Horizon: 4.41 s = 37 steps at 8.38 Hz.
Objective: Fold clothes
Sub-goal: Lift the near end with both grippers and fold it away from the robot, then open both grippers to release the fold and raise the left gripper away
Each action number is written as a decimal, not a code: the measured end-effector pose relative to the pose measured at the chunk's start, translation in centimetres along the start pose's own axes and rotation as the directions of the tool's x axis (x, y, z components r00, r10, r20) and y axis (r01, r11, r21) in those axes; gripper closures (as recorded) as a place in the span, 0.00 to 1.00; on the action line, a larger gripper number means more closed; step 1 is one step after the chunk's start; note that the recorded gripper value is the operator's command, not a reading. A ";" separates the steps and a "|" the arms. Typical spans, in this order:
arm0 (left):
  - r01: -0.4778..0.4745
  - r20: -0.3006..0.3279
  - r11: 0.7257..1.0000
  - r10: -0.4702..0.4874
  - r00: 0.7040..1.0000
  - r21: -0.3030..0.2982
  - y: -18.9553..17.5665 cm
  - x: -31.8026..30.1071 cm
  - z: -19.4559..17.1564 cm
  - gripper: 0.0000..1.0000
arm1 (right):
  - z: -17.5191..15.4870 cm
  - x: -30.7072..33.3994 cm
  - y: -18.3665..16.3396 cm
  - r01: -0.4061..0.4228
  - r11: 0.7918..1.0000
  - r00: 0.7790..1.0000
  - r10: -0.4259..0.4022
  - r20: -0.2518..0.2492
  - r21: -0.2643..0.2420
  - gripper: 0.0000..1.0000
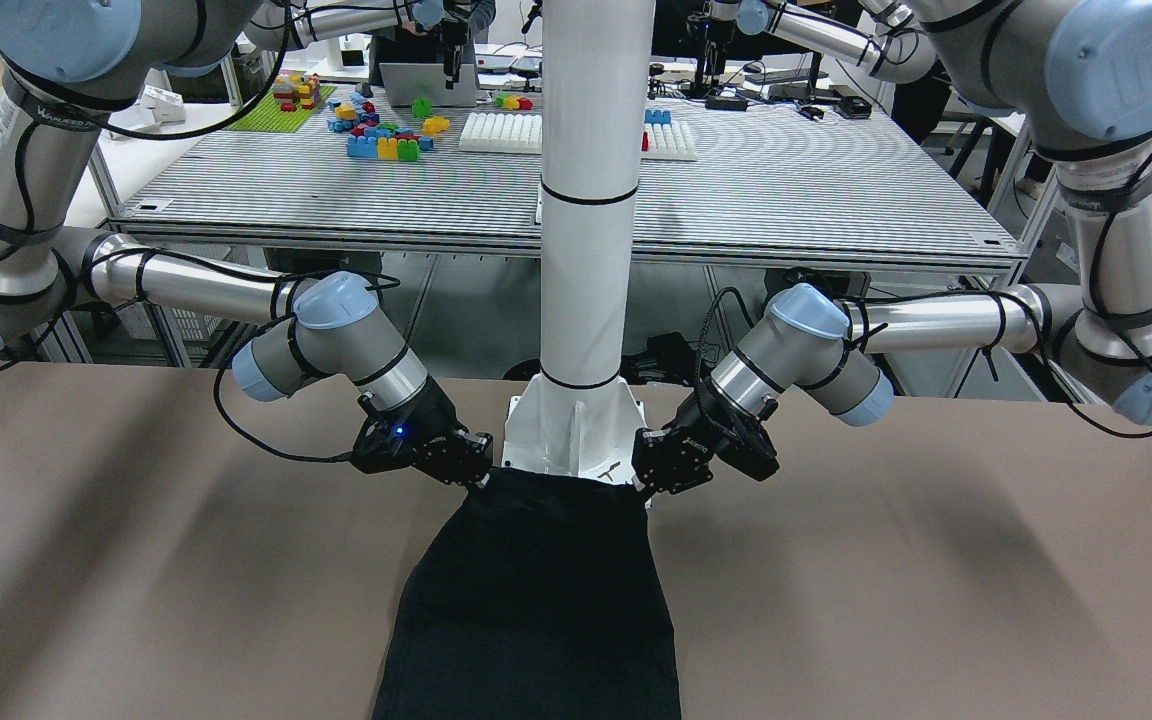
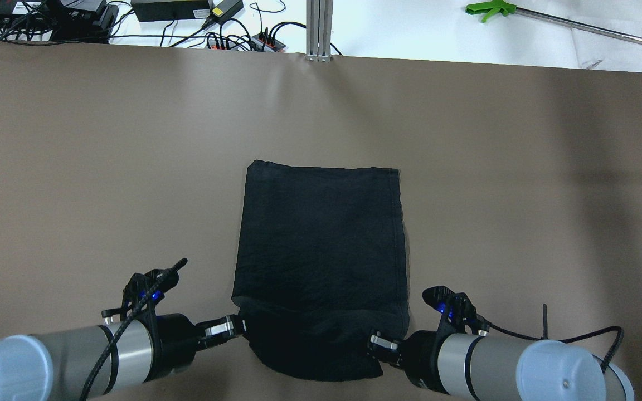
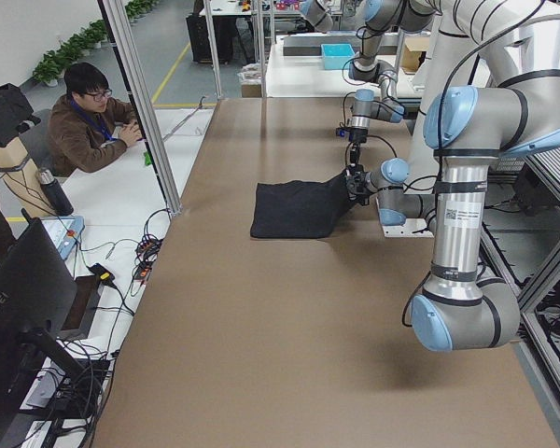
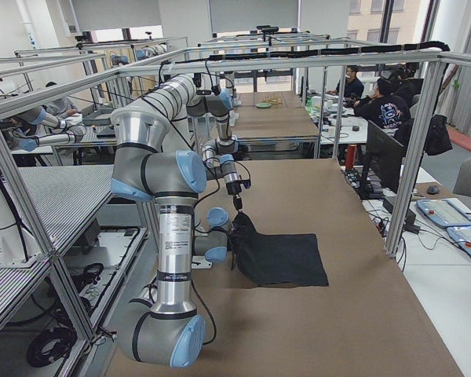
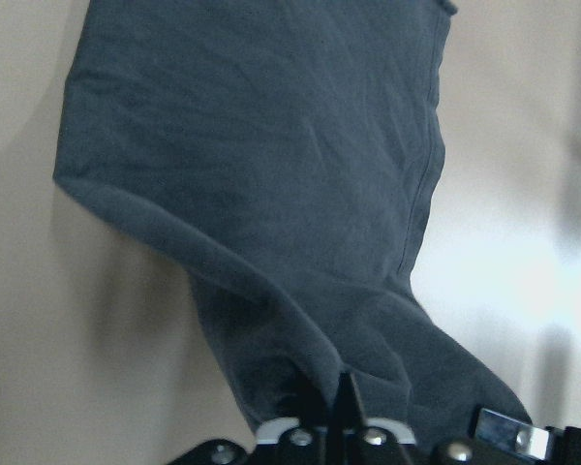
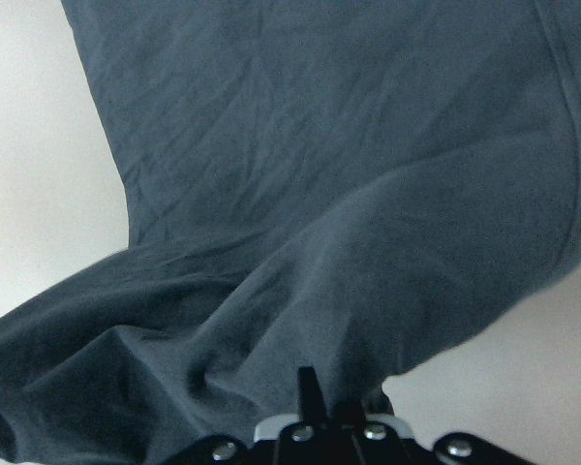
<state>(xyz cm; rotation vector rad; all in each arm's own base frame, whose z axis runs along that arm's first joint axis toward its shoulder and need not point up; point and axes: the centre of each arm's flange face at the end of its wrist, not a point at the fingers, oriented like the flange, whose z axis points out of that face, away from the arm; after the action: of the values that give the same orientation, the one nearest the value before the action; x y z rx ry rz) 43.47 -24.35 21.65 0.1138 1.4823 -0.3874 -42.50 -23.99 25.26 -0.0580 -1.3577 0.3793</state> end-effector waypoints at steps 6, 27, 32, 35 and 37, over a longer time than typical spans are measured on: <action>-0.006 0.042 0.990 0.000 0.999 0.138 -17.6 5.0 6.5 1.00 | 1.9 -4.1 -12.4 0.038 0.972 0.999 -0.039 -0.004 0.233 1.00; -0.058 0.210 0.977 0.014 0.978 0.206 -37.9 2.1 0.7 0.00 | 11.6 -13.1 -16.9 0.121 0.961 0.980 -0.076 -0.182 0.250 0.06; -0.090 0.241 0.974 0.038 0.970 0.209 -39.0 1.3 -0.1 0.00 | 18.7 -12.9 -19.5 0.321 0.927 0.907 -0.240 -0.347 0.196 0.06; -0.090 0.250 0.974 0.036 0.968 0.210 -39.2 0.9 0.2 0.00 | 20.0 -13.1 -26.3 0.422 0.880 0.842 -0.290 -0.455 0.220 0.06; -0.088 0.261 0.974 0.031 0.965 0.210 -39.6 0.1 0.7 0.00 | 18.1 -12.5 -32.7 0.488 0.843 0.789 -0.315 -0.527 0.226 0.06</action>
<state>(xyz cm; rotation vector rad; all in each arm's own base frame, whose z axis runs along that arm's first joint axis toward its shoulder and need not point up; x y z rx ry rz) 31.39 -61.52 28.00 0.2746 1.1749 -0.4980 -54.29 -61.63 25.93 0.4212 -0.7655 0.2112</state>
